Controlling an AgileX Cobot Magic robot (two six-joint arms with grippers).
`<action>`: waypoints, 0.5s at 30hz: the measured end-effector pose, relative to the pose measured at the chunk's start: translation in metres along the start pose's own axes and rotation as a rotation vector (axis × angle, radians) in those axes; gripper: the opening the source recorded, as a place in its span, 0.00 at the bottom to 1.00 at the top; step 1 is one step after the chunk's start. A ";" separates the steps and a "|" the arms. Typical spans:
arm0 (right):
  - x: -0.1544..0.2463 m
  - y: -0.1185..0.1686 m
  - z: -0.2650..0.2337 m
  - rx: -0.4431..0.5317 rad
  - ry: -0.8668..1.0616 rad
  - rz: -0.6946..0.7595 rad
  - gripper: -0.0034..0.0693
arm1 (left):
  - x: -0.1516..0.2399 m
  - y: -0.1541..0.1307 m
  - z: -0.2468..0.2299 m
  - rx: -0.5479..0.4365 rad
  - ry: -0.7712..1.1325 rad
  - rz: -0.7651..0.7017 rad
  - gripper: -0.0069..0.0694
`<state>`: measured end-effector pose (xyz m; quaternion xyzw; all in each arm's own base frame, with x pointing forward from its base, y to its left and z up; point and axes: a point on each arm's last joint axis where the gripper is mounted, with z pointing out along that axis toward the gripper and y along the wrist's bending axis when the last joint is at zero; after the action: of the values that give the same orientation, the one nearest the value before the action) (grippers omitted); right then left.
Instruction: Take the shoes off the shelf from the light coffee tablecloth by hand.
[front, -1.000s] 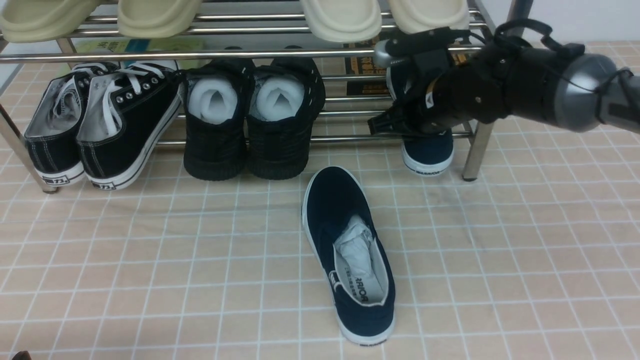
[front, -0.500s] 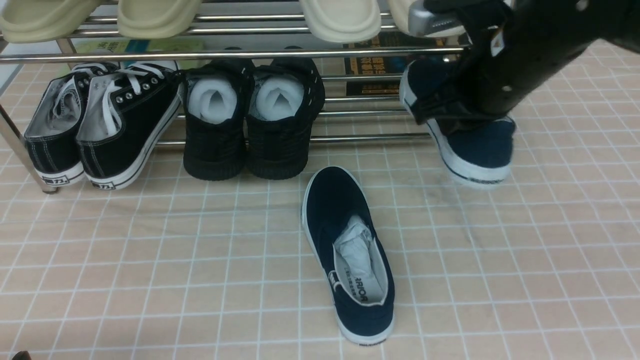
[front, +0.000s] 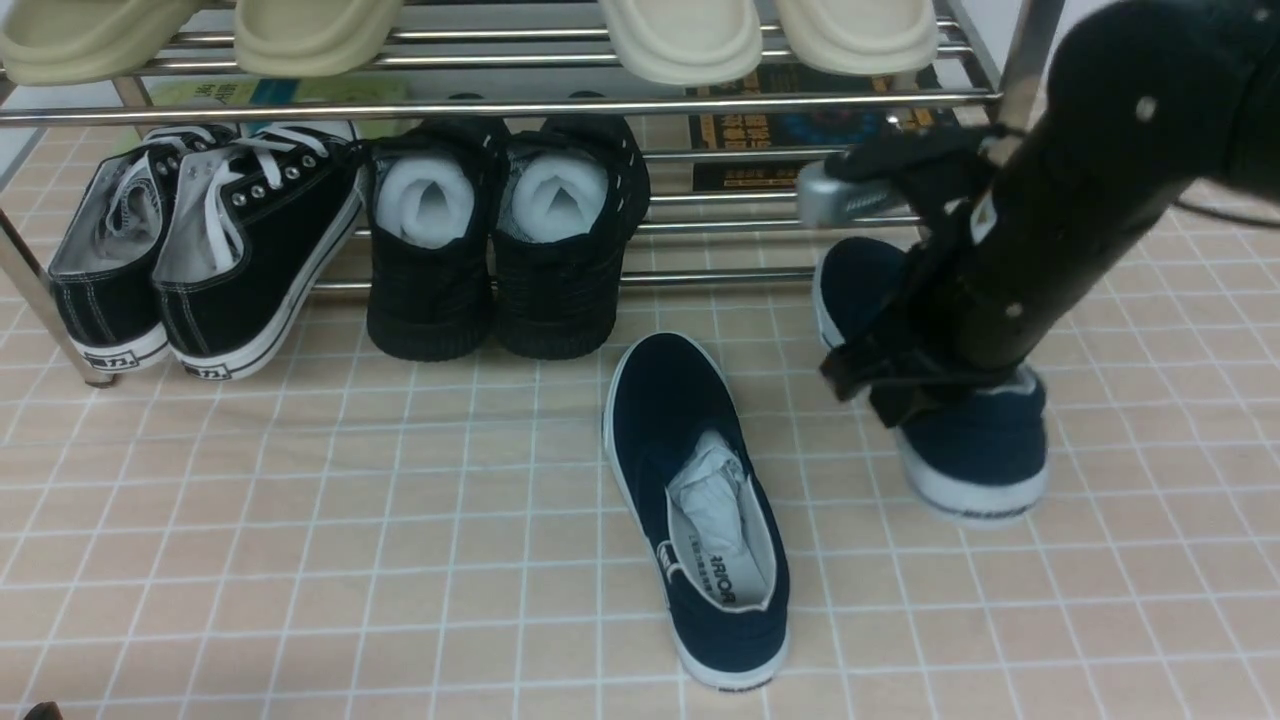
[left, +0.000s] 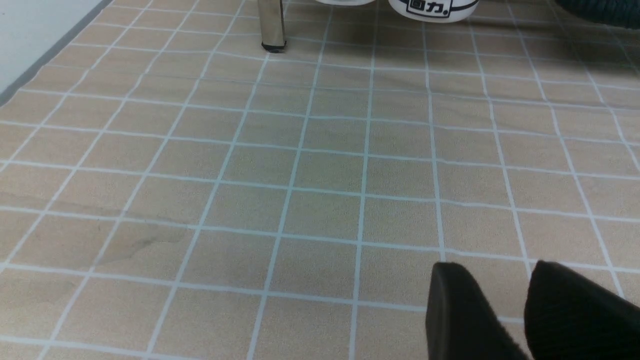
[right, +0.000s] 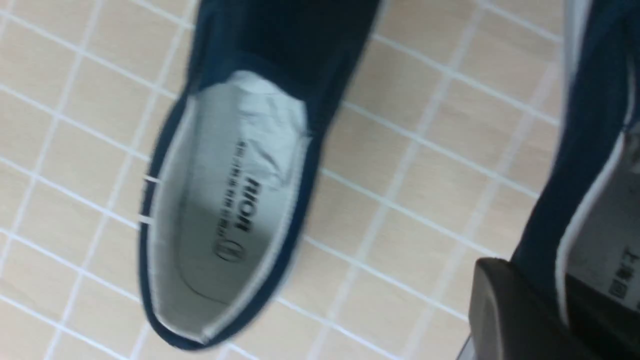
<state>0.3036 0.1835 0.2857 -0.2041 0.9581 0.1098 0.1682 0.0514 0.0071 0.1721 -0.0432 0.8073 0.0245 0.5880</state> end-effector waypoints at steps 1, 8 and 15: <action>0.002 0.002 0.006 -0.013 -0.015 0.005 0.08 | 0.000 0.000 0.000 0.000 0.000 0.000 0.40; 0.006 0.004 0.011 -0.033 -0.015 0.022 0.08 | 0.000 0.000 0.000 0.000 0.000 0.000 0.40; 0.011 0.008 0.012 -0.043 0.043 0.008 0.08 | 0.000 0.000 0.000 0.000 0.000 0.000 0.40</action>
<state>0.2940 0.1896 0.2720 -0.2062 0.9597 0.1265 0.1429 0.0514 0.0071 0.1721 -0.0432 0.8073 0.0245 0.5880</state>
